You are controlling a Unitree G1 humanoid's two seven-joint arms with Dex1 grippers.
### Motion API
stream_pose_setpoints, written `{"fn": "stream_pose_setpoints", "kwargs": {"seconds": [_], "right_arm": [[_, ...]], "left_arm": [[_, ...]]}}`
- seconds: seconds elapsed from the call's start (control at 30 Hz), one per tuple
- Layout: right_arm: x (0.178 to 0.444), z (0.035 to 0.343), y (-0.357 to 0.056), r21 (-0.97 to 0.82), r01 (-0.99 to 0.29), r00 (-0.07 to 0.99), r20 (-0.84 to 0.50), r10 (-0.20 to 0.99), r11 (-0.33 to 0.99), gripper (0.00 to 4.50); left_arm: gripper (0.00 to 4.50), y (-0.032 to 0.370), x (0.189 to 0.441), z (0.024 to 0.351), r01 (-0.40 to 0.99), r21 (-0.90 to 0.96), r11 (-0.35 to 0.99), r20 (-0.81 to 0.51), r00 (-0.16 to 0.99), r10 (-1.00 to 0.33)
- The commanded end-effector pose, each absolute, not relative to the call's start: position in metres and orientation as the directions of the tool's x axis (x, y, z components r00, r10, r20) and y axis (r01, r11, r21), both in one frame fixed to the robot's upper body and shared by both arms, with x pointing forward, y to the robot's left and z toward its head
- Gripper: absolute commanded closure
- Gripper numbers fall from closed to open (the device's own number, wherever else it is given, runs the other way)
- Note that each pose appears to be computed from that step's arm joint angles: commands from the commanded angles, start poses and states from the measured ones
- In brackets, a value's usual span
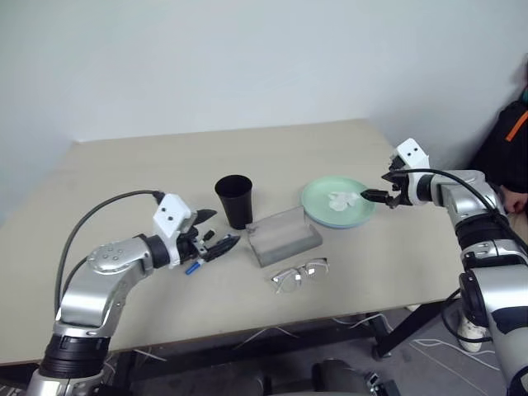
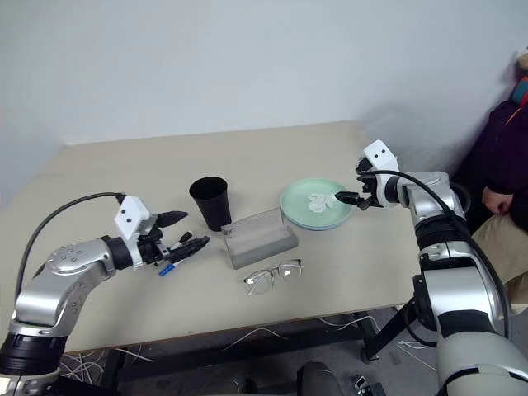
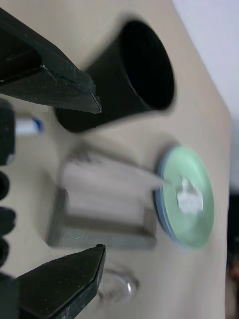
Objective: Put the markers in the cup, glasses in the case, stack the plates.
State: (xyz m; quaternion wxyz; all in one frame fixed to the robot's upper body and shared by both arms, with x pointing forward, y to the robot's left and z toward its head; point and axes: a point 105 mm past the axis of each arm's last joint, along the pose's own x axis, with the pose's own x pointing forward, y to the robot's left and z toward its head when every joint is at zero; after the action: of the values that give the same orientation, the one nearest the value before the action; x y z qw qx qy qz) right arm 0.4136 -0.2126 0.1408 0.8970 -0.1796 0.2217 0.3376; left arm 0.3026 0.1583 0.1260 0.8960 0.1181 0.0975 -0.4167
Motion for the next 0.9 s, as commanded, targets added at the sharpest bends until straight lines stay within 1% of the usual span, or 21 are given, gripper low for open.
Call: {"fn": "stream_pose_setpoints", "kwargs": {"seconds": [0.03, 0.1, 0.2, 0.33, 0.4, 0.6, 0.73, 0.9], "right_arm": [[0.399, 0.177, -0.203, -0.237, -0.776, 0.618, -0.471, 0.629, 0.585, 0.03], [0.390, 0.183, -0.202, -0.247, -0.803, 0.588, -0.468, 0.659, 0.542, 0.03], [0.368, 0.197, -0.202, -0.241, -0.868, 0.497, -0.461, 0.735, 0.435, 0.03], [0.351, 0.203, -0.203, -0.228, -0.907, 0.421, -0.467, 0.777, 0.354, 0.03], [0.350, 0.203, -0.203, -0.238, -0.905, 0.424, -0.467, 0.776, 0.351, 0.03], [0.349, 0.198, -0.198, -0.243, -0.901, 0.434, -0.463, 0.773, 0.360, 0.03], [0.348, 0.196, -0.197, -0.244, -0.898, 0.439, -0.462, 0.771, 0.365, 0.03], [0.345, 0.195, -0.200, -0.243, -0.895, 0.447, -0.465, 0.764, 0.375, 0.03]], "left_arm": [[0.00, 0.123, 0.301, 0.135, 0.841, 0.165, 0.515, -0.277, 0.540, -0.795], [0.00, 0.112, 0.302, 0.135, 0.863, 0.164, 0.477, -0.287, 0.504, -0.815], [0.00, 0.092, 0.305, 0.131, 0.906, 0.165, 0.390, -0.358, 0.424, -0.832], [0.00, 0.077, 0.304, 0.126, 0.939, 0.185, 0.290, -0.446, 0.343, -0.827], [0.00, 0.068, 0.302, 0.124, 0.953, 0.175, 0.247, -0.477, 0.302, -0.826], [0.00, 0.043, 0.306, 0.120, 0.965, 0.193, 0.177, -0.535, 0.254, -0.805], [0.00, 0.036, 0.313, 0.109, 0.970, 0.185, 0.158, -0.612, 0.239, -0.754], [0.00, 0.028, 0.312, 0.096, 0.982, 0.156, 0.107, -0.699, 0.187, -0.690]]}}
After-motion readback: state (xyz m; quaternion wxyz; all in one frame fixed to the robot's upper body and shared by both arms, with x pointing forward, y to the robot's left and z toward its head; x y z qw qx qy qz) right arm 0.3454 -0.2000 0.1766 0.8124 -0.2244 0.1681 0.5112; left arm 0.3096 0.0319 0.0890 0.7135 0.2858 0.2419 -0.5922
